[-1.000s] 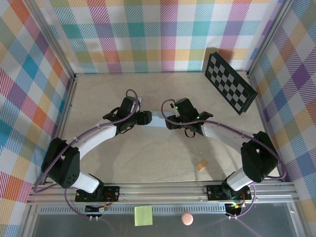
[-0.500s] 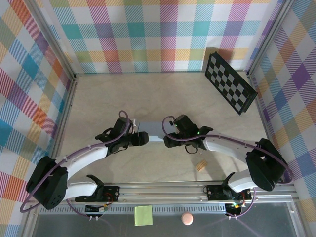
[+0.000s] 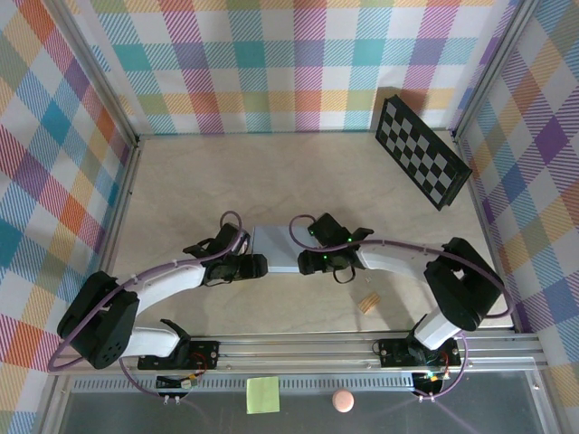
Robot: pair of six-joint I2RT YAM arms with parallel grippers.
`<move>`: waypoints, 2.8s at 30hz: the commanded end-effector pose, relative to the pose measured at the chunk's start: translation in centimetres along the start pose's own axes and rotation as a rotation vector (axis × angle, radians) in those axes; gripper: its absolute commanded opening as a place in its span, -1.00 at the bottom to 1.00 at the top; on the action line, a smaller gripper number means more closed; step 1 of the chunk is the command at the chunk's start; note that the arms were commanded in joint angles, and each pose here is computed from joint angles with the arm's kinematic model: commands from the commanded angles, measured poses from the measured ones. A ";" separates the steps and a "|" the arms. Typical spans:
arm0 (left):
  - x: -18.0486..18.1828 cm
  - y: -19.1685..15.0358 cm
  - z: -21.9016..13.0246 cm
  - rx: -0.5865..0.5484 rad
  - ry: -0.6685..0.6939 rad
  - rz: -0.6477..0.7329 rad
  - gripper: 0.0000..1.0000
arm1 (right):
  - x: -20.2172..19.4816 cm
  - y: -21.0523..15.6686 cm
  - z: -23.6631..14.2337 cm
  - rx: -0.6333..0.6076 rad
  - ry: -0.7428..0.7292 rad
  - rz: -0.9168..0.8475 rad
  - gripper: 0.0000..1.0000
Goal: Fold the paper box
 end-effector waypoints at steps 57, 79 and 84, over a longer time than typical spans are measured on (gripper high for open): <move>9.4 16.9 -3.2 -0.246 0.038 -0.224 -0.37 | 12.1 16.5 4.2 -0.035 0.468 0.092 -0.46; 24.6 24.9 1.1 -0.324 0.158 -0.450 -0.39 | 21.2 23.8 15.0 -0.260 0.689 0.122 -0.40; 26.1 25.7 1.8 -0.311 0.174 -0.475 -0.36 | 21.5 24.0 15.7 -0.311 0.717 0.122 -0.34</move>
Point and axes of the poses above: each hand's point on the last joint's axis, 136 mm out from that joint toward the fingers, its own z axis out along the fingers, its own x axis along the line the jaws close on, y = z × x, the point moved 7 cm from there along -z, back along the fingers, and after that the axes turned 7 degrees about z, right-handed, at the moved point
